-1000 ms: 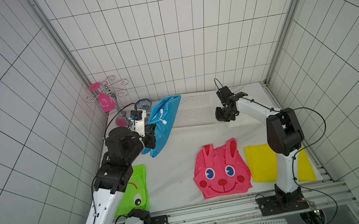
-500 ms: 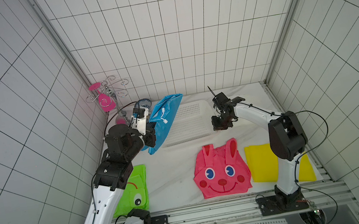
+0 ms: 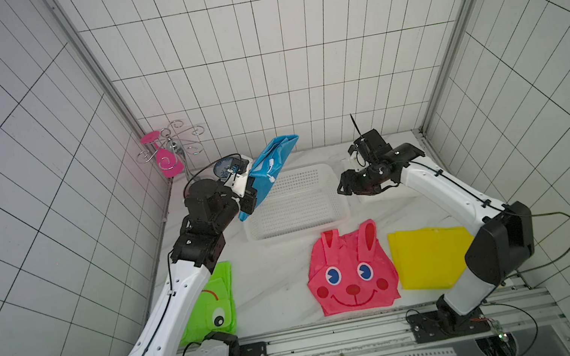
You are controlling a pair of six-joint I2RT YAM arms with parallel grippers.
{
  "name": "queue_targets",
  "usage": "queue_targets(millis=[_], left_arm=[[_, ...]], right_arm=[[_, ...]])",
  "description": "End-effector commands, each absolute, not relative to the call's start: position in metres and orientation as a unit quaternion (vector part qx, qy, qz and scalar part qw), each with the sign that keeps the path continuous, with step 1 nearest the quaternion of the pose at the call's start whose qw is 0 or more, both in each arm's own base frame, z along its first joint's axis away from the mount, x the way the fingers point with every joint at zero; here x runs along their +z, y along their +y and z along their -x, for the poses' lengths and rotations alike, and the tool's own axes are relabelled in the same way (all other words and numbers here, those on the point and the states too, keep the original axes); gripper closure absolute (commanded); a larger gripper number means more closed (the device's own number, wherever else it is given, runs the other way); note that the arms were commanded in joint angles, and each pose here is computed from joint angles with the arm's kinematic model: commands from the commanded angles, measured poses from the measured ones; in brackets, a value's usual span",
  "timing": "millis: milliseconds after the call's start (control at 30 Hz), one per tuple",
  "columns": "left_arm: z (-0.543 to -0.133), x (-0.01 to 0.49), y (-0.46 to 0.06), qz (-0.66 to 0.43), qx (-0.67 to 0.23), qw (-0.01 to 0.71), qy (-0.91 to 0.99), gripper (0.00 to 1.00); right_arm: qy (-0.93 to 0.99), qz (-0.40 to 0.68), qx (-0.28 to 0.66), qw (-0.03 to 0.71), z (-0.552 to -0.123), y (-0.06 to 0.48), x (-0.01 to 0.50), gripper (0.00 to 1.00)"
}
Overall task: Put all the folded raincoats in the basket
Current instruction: Place the raincoat in the basket.
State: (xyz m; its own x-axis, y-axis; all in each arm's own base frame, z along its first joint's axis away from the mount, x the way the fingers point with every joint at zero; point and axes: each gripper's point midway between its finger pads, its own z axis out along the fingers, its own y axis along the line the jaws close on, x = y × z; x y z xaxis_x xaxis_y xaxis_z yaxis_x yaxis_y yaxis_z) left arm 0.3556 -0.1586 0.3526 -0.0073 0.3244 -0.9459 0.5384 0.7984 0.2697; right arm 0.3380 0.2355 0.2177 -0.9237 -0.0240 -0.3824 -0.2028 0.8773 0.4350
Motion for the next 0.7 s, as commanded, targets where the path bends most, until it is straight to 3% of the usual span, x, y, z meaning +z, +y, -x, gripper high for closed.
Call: queue_targets(millis=[0,167,200,233,267,433,667], left_arm=[[-0.358,0.364,-0.174,-0.364,-0.041,0.686,0.628,1.00],[-0.372,0.355,-0.181,-0.378,-0.010,0.707,0.597,1.00],[-0.376,0.352,-0.182,-0.383,-0.002,0.705,0.596,1.00],[-0.379,0.350,-0.183,-0.388,0.004,0.704,0.595,1.00],[-0.382,0.349,-0.184,-0.389,0.010,0.706,0.592,1.00],[-0.393,0.340,-0.185,-0.405,0.044,0.701,0.585,1.00],[-0.398,0.331,-0.193,-0.430,0.066,0.699,0.567,1.00]], right_arm=[[0.930,0.002,0.321,0.181,-0.342,0.245,0.255,0.39],[0.874,-0.022,0.458,0.159,-0.350,0.281,0.306,0.33],[0.862,-0.030,0.479,0.160,-0.353,0.286,0.314,0.18],[0.851,-0.044,0.500,0.156,-0.357,0.290,0.321,0.14],[0.843,-0.050,0.514,0.152,-0.360,0.294,0.326,0.01],[0.782,-0.088,0.609,0.098,-0.377,0.330,0.351,0.01],[0.758,-0.118,0.640,0.050,-0.394,0.381,0.356,0.01]])
